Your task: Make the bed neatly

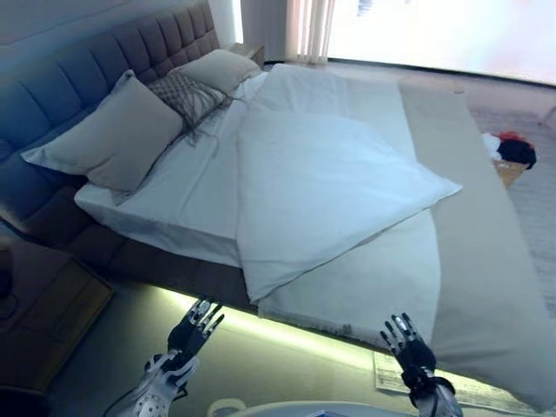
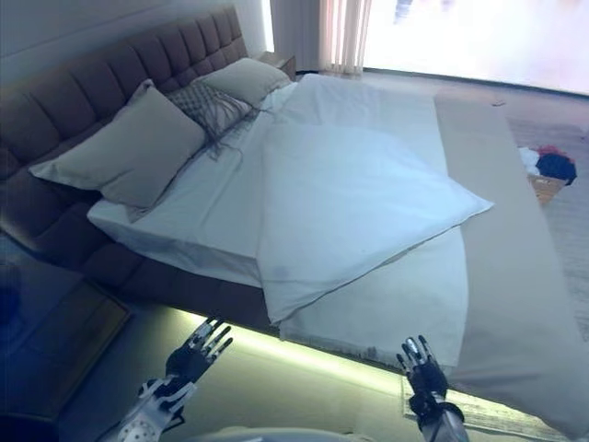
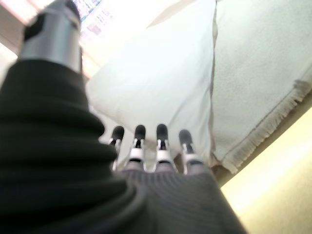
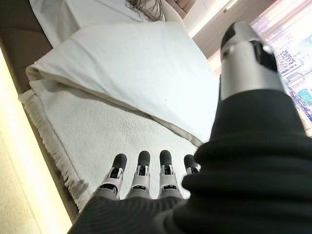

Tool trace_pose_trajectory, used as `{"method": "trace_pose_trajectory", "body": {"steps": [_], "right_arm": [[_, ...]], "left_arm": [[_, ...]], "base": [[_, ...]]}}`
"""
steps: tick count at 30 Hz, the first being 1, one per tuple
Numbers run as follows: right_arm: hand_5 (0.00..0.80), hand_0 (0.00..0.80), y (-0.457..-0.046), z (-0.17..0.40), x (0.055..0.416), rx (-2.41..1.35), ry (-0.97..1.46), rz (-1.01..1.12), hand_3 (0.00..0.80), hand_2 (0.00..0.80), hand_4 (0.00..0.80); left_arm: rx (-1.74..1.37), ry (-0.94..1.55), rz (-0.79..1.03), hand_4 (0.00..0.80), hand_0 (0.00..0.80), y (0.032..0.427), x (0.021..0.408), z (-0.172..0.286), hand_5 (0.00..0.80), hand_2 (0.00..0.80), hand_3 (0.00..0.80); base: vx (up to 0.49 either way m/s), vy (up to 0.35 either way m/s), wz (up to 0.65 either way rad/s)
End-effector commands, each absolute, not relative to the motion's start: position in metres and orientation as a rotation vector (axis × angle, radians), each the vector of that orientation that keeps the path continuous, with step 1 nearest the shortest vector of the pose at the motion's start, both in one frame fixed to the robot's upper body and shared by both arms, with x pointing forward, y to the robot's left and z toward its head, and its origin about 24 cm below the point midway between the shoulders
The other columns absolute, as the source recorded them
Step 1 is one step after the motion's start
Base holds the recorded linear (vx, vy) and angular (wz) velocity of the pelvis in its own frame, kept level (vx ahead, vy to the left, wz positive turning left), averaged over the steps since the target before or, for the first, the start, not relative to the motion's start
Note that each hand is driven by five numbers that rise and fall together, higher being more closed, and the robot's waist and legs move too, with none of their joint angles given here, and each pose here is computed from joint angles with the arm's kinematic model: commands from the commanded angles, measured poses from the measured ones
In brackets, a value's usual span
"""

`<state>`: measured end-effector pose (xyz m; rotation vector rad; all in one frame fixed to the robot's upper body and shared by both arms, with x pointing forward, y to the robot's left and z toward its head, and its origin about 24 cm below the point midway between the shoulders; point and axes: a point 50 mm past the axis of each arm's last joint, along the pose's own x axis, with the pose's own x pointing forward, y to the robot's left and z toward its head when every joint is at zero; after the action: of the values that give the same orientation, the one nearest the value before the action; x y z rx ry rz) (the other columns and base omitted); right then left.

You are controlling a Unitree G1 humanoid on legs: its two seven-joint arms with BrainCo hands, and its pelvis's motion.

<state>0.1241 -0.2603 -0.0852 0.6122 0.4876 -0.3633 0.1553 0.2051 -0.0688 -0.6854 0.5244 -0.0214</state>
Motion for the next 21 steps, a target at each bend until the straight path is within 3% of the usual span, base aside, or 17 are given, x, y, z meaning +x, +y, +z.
{"method": "trace_pose_trajectory", "body": {"steps": [1,11,21], "right_arm": [[0.0,0.0,-0.242,-0.07,0.149,0.716,0.351,-0.303,0.0,0.0,0.0],[0.0,0.0,-0.221,-0.069,0.15,0.754,0.301,-0.297,0.0,0.0,0.0],[0.0,0.0,-0.223,-0.067,0.171,0.75,0.3,-0.285,0.0,0.0,0.0]], "left_arm": [[-0.641,0.376,-0.052,0.0,0.0,0.217,0.186,-0.04,0.0,0.0,0.0],[-0.595,0.398,-0.057,0.0,0.0,0.224,0.199,-0.04,0.0,0.0,0.0],[-0.603,0.391,-0.04,0.0,0.0,0.224,0.203,-0.034,0.0,0.0,0.0]], "base": [[0.143,0.177,0.13],[0.095,0.189,0.21],[0.362,-0.301,-0.06]]}}
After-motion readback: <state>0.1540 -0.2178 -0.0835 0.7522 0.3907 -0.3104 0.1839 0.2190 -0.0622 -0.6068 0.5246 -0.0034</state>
